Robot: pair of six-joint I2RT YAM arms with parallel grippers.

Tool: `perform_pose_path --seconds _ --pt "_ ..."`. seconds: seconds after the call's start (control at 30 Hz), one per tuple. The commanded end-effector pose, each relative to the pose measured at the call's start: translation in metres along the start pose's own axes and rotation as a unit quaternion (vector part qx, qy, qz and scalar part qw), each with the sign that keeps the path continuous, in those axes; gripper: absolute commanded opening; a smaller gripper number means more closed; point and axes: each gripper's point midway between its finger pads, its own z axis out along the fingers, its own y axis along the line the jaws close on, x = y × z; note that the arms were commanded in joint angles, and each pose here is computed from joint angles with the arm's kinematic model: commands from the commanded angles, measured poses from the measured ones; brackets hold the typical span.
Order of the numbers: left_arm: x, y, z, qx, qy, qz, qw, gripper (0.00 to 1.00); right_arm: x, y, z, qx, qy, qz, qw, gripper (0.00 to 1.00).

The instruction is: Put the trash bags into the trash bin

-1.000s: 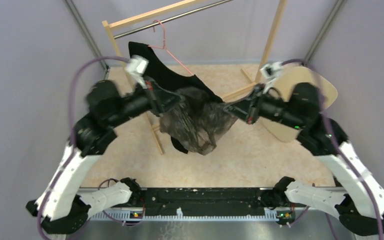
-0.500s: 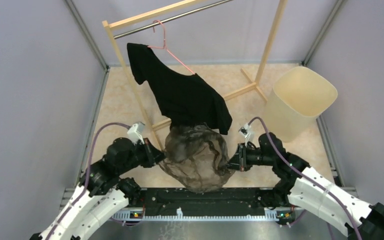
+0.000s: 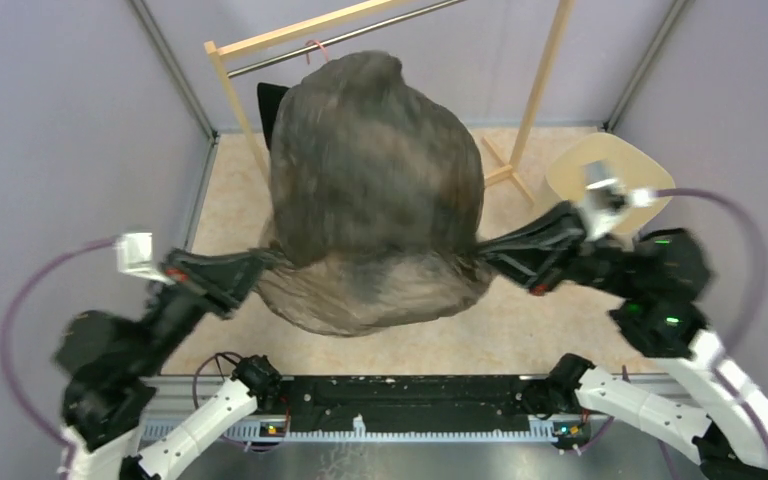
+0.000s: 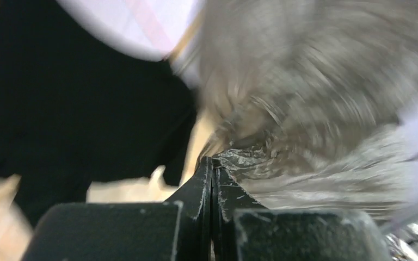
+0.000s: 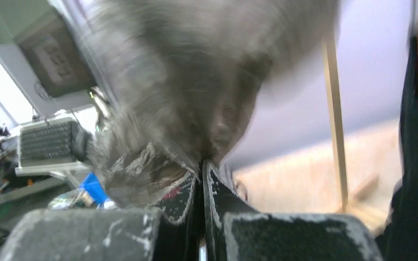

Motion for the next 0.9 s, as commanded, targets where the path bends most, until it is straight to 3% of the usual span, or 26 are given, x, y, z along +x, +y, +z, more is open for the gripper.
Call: perform_pose_path --seconds 0.0,0.1,0.17,0.3,0.4,0.5,0.6,0.67,0.77,0.8,0.87 --pt "0.148 0.148 -0.024 -0.260 0.153 -0.058 0.952 0.00 0.224 -0.110 -0.025 0.130 0.196 0.194 0.952 0.00" --pt "0.186 0.174 -0.059 -0.308 0.194 -0.069 0.929 0.00 0.295 -0.119 -0.055 0.164 0.229 0.262 0.923 0.00" --pt "0.164 0.163 -0.061 -0.284 0.157 -0.056 0.944 0.00 0.277 -0.111 -0.047 0.145 0.209 0.250 0.934 0.00" --pt "0.052 0.076 -0.027 -0.141 0.048 0.013 0.989 0.00 0.167 -0.096 -0.001 0.130 0.190 0.118 0.966 0.00" --pt "-0.006 -0.005 0.000 -0.011 0.037 0.045 0.998 0.00 0.058 -0.048 0.038 0.050 0.129 0.037 0.990 0.00" --pt "-0.033 -0.035 0.011 0.030 0.020 0.055 0.998 0.00 0.001 -0.007 0.044 -0.019 0.055 -0.004 0.998 0.00" --pt "-0.006 0.025 0.016 -0.083 0.023 0.039 0.996 0.00 0.037 -0.044 0.035 0.044 0.055 0.004 0.997 0.00" --pt "0.051 0.092 0.005 -0.200 0.062 -0.002 0.978 0.00 0.108 -0.087 0.021 0.109 0.112 0.045 0.987 0.00" --pt "0.176 0.171 -0.035 -0.307 0.182 -0.072 0.931 0.00 0.231 -0.117 -0.015 0.139 0.201 0.162 0.956 0.00" --pt "0.202 0.182 -0.049 -0.319 0.211 -0.087 0.920 0.00 0.263 -0.118 -0.030 0.141 0.219 0.200 0.945 0.00" --pt "0.210 0.189 -0.070 -0.334 0.207 -0.095 0.915 0.00 0.292 -0.115 -0.049 0.145 0.225 0.246 0.932 0.00"
